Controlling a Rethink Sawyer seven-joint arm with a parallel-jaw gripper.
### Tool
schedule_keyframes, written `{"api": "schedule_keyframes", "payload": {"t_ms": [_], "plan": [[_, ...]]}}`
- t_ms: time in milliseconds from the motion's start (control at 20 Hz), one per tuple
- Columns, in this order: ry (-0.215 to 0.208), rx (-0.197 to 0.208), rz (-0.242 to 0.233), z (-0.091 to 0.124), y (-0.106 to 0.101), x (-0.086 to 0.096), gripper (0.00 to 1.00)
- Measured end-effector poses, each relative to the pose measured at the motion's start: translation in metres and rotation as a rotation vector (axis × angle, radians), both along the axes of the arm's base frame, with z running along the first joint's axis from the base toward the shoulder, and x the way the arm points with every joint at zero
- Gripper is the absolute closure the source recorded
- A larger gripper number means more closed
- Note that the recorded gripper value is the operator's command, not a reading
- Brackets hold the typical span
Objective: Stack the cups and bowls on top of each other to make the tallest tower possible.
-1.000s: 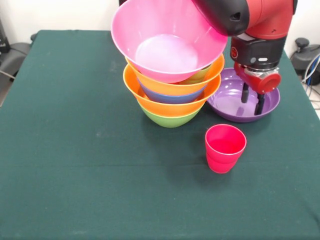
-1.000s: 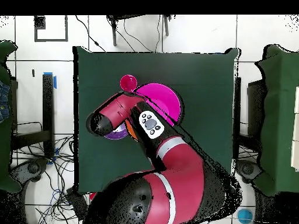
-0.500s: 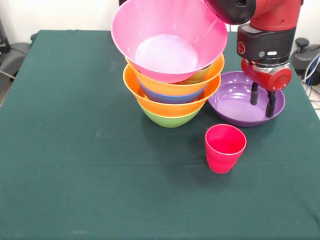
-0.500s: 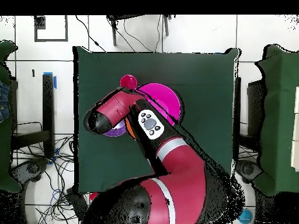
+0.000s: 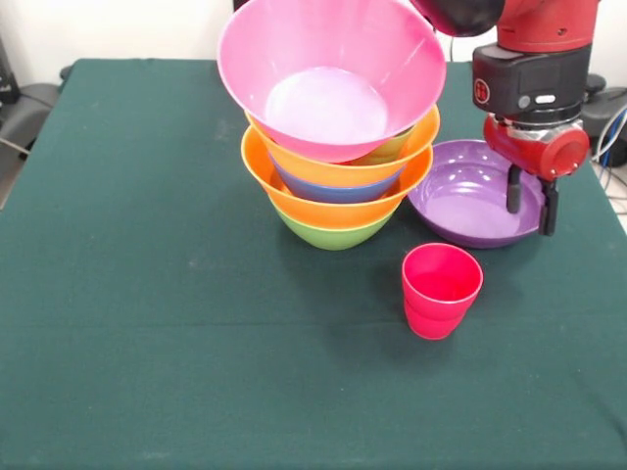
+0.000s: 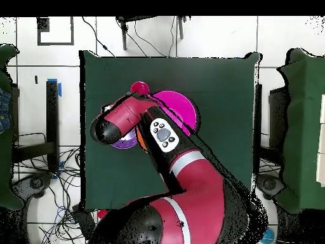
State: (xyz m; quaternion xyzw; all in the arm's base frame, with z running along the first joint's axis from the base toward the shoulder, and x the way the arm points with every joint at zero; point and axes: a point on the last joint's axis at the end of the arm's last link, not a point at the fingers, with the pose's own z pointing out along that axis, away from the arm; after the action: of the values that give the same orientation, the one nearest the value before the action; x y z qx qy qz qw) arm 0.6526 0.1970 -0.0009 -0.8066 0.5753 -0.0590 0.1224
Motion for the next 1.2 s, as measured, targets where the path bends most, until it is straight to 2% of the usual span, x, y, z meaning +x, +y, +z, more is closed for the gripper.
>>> {"api": "schedule_keyframes", "payload": {"t_ms": [300, 700, 950, 1200], "plan": [[-0.003, 0.005, -0.008, 0.002, 0.0, 0.003, 0.0], [0.024, 0.033, -0.044, 0.002, 0.006, 0.005, 0.0], [0.059, 0.039, -0.073, 0.003, 0.011, 0.007, 0.0], [0.118, 0.027, -0.116, -0.004, 0.019, 0.011, 0.0]]}}
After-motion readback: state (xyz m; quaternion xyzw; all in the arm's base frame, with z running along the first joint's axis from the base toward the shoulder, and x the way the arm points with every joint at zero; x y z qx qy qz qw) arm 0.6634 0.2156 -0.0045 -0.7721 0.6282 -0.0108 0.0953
